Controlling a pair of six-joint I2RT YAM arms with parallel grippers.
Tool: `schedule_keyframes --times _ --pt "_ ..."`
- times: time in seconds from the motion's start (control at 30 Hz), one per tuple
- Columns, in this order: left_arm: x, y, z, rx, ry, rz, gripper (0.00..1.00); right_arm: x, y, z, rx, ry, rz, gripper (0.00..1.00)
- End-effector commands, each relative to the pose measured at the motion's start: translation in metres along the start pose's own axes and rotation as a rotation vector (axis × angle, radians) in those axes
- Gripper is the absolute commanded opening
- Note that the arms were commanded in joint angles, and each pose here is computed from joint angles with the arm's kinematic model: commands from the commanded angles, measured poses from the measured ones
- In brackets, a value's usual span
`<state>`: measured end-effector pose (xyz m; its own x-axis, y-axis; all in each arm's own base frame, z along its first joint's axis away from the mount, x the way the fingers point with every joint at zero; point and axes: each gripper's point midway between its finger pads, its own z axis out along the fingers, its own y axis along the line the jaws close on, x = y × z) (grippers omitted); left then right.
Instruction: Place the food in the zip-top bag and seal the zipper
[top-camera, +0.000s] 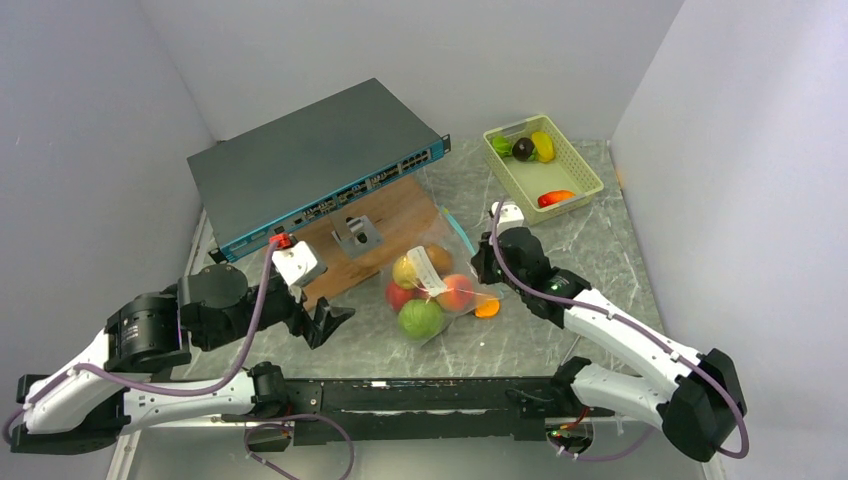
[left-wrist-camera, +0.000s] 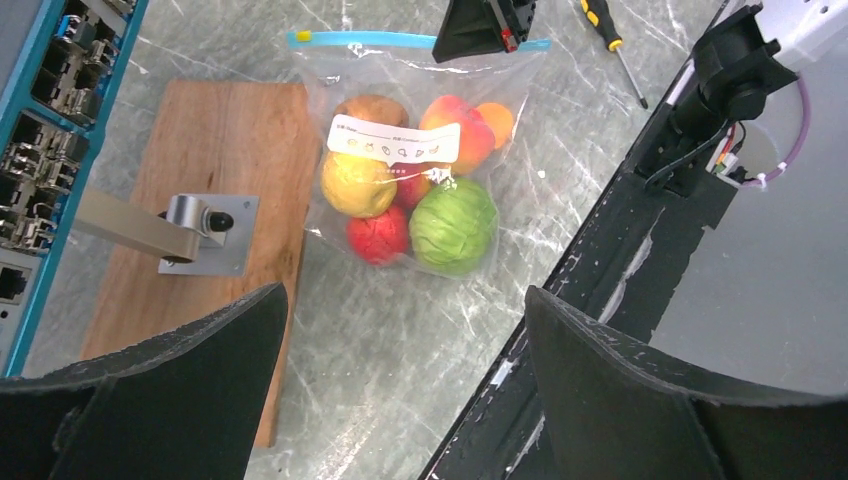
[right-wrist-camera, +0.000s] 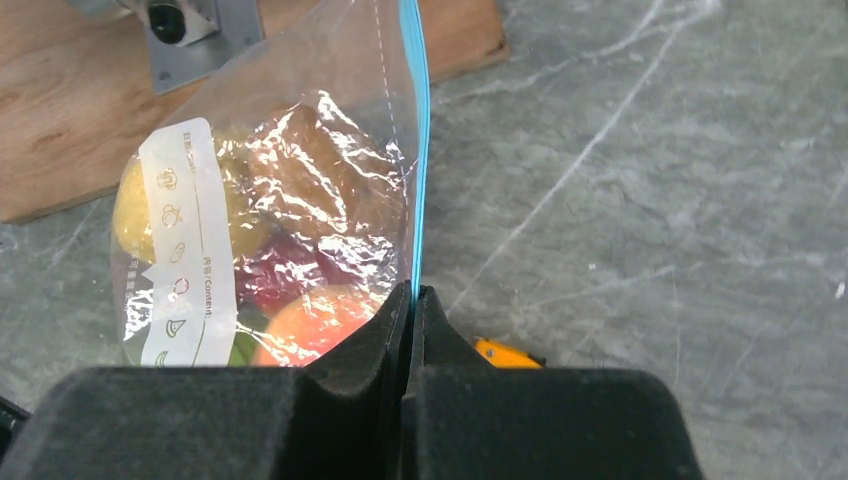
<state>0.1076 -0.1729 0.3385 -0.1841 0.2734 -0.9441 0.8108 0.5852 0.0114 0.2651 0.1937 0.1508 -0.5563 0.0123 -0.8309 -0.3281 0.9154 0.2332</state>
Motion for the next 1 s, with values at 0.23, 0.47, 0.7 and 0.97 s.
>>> schedule_keyframes --times 0.23,0.47,0.7,0.97 --pt "-0.004 -0.011 0.016 0.014 -0.020 -0.104 0.93 0.064 0.031 -0.047 -0.147 0.285 0.256 0.00" --pt "-0.027 -0.011 0.019 -0.008 -0.082 -0.195 0.95 0.112 0.045 -0.077 -0.228 0.405 0.443 0.00" --pt "-0.063 -0.002 0.005 -0.055 -0.187 -0.372 1.00 0.092 0.043 -0.082 -0.235 0.305 0.440 0.37" --pt "-0.096 0.033 -0.033 -0.168 -0.380 -0.464 1.00 0.011 -0.001 -0.094 -0.005 -0.018 0.373 0.88"
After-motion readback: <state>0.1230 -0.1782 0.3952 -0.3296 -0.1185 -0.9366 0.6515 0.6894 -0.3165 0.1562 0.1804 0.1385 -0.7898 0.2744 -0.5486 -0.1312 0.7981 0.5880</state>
